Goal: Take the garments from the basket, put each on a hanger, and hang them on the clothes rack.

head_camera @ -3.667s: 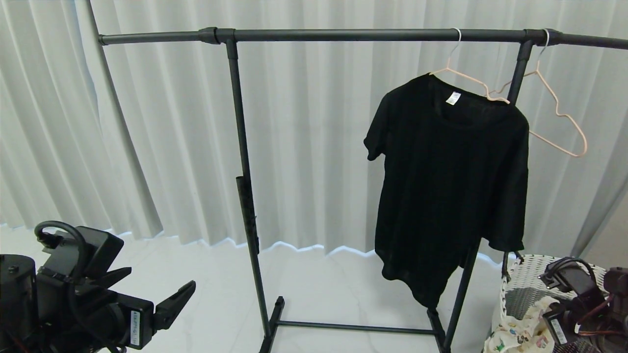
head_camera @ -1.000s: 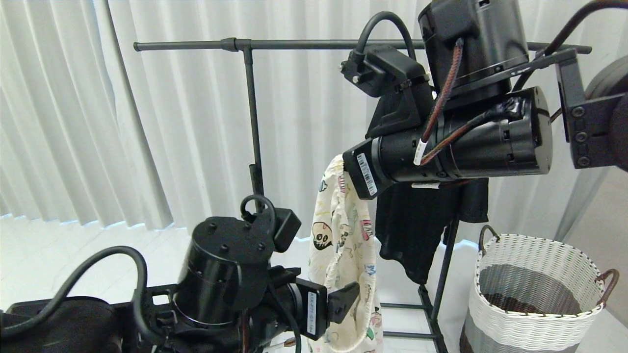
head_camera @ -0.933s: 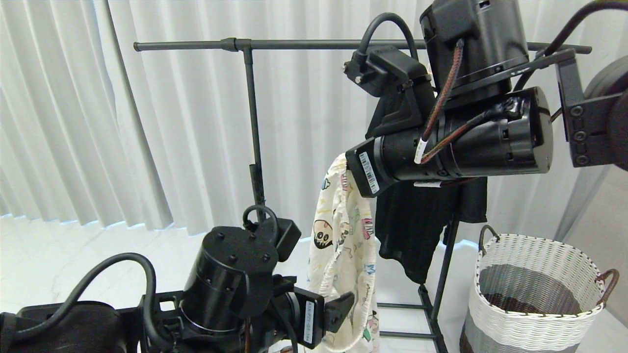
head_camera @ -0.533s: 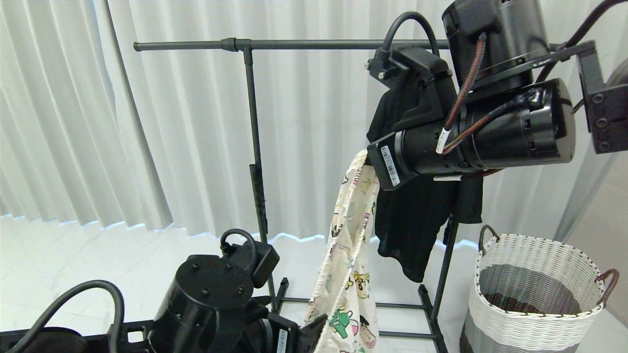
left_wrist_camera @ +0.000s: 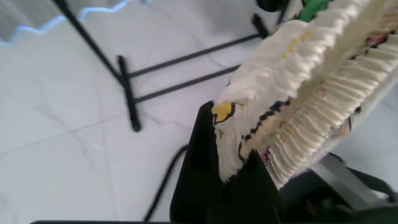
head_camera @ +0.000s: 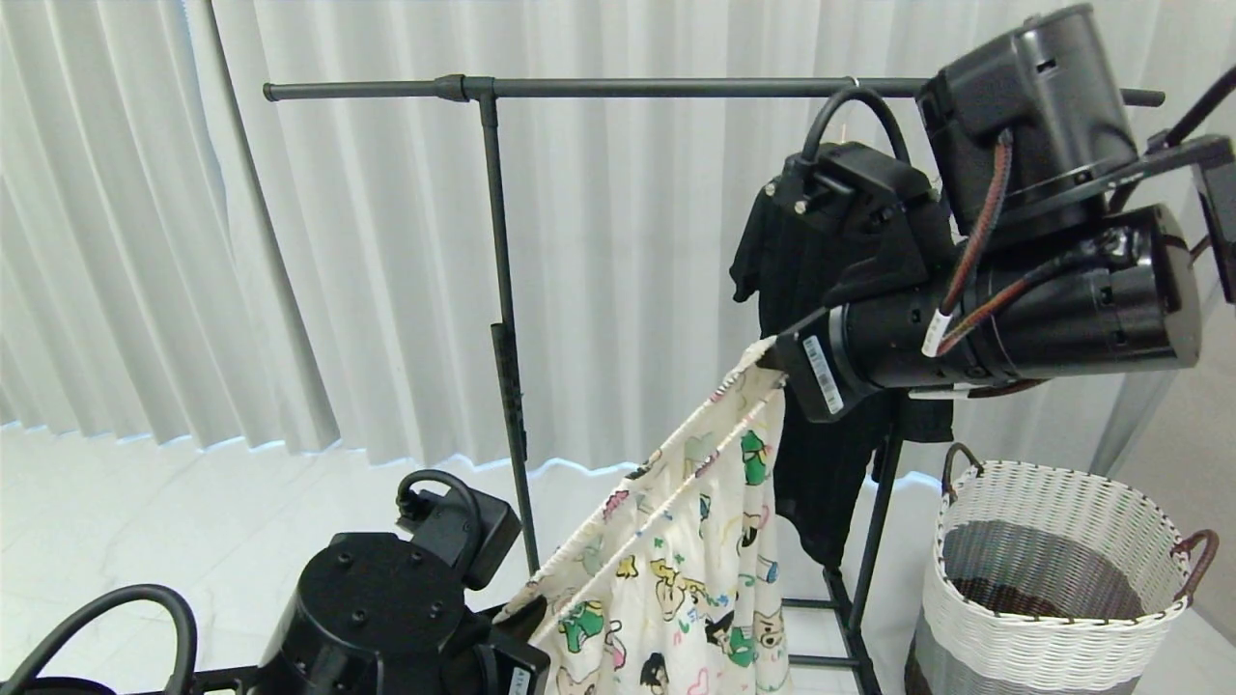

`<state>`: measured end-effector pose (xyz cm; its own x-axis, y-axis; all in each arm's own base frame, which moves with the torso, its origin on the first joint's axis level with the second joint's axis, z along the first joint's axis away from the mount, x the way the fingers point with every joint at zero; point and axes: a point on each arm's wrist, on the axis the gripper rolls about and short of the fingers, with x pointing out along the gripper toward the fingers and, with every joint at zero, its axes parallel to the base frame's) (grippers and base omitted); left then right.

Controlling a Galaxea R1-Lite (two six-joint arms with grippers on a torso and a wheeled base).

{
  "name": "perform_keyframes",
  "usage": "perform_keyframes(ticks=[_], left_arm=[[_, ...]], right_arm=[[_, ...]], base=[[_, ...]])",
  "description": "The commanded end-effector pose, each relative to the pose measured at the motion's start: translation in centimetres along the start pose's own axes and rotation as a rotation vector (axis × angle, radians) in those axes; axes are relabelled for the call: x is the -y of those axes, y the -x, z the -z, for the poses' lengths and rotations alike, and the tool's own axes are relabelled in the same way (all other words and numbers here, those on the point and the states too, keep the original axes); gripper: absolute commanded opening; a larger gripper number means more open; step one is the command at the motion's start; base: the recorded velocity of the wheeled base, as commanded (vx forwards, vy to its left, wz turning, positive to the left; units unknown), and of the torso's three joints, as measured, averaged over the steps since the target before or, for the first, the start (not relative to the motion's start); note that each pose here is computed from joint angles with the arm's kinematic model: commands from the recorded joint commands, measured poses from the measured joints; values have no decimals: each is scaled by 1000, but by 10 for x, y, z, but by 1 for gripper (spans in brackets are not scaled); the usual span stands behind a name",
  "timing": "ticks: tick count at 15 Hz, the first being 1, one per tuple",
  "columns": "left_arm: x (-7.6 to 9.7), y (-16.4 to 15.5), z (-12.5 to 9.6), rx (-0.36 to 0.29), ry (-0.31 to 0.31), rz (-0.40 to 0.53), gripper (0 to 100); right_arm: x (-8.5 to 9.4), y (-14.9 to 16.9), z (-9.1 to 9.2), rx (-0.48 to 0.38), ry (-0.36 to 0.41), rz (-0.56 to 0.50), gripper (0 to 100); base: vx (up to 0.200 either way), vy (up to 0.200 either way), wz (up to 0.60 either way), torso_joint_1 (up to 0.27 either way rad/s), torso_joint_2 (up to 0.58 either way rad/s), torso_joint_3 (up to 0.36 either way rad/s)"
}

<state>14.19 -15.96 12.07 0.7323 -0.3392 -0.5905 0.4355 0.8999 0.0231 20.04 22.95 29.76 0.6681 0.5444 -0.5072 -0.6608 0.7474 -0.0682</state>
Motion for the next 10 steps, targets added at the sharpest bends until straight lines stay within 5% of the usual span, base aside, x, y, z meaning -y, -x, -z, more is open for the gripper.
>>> perform_keyframes(ticks=[1,2,5,10], left_arm=[[-1,10,-10,55,2,15,0],[-2,15,-21,85,12,26,0],[-6,32,-72,35,21,5,0],[-14,101,-158,-91,32,218,0]], right_arm=[[19,23,21,-30,-31,48,0],[25,31,33,-51,-39,65,0],[32,63,59,-88,-46,95,0],[36,100,41,9,-59,97,0]], base=[[0,0,0,0,0,0],[0,0,0,0,0,0],[0,0,0,0,0,0],[0,0,0,0,0,0]])
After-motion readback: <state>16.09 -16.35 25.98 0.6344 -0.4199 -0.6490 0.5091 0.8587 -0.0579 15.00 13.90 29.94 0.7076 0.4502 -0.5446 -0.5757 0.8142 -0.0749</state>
